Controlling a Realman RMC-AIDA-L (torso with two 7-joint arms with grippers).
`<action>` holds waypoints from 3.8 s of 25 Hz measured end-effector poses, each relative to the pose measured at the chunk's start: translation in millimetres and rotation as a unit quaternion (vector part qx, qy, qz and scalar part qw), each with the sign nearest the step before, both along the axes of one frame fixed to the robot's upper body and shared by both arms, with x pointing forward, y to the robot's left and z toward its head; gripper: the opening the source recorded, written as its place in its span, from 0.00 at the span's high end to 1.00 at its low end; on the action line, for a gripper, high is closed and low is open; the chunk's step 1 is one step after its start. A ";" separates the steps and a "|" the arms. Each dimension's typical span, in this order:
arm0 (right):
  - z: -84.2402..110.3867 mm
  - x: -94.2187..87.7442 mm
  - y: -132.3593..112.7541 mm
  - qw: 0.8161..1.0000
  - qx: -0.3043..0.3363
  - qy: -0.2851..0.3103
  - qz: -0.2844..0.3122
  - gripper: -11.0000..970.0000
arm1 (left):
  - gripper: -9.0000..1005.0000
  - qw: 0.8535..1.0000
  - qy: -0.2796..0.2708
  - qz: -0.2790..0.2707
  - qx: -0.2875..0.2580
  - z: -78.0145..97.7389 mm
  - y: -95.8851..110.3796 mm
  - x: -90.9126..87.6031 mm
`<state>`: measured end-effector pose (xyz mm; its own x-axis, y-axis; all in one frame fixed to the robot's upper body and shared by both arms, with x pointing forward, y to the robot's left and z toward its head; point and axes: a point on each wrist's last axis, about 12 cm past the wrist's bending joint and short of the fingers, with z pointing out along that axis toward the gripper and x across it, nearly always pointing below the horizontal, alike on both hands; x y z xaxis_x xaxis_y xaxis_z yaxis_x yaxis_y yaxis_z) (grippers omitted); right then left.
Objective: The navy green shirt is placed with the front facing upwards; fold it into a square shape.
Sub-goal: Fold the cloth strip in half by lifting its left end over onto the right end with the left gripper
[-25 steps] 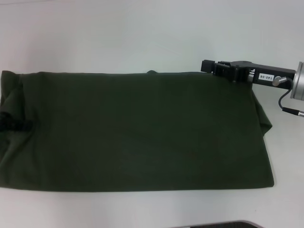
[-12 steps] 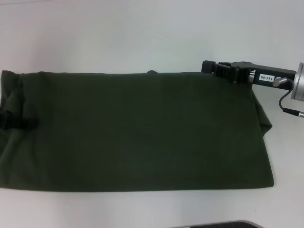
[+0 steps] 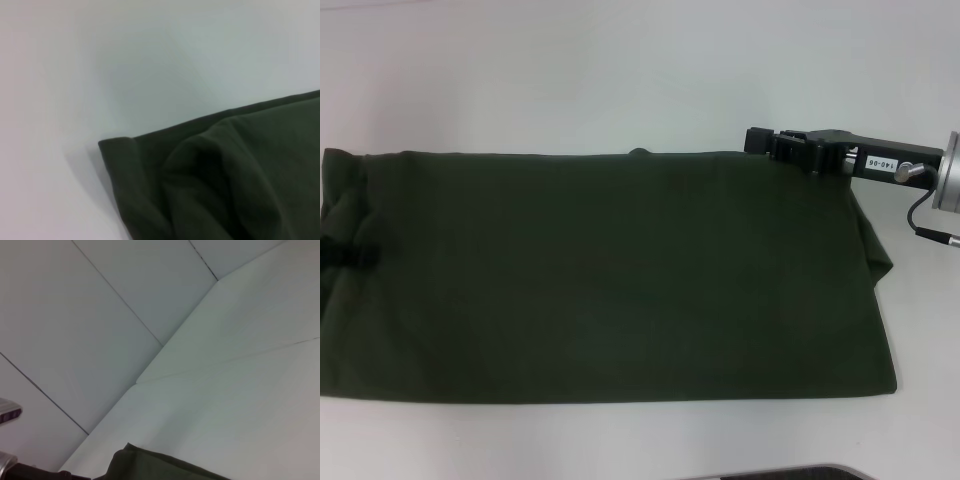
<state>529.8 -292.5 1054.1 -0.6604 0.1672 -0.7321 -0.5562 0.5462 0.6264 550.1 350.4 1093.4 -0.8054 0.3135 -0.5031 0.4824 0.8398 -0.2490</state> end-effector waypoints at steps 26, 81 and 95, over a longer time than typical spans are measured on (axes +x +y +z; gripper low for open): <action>0.4 0.2 -0.3 1.000 0.000 0.000 0.000 0.91 | 0.12 1.000 0.011 -0.028 -0.009 -1.1 -12.7 1.9; -0.7 -2.5 -1.6 1.000 0.002 0.001 -0.001 0.93 | 0.92 0.999 0.017 -0.033 -0.029 6.5 -17.2 4.4; -4.0 -4.6 1.9 1.000 -0.006 0.009 0.012 0.93 | 0.92 0.995 -0.013 -0.013 -0.098 21.7 -5.5 -4.8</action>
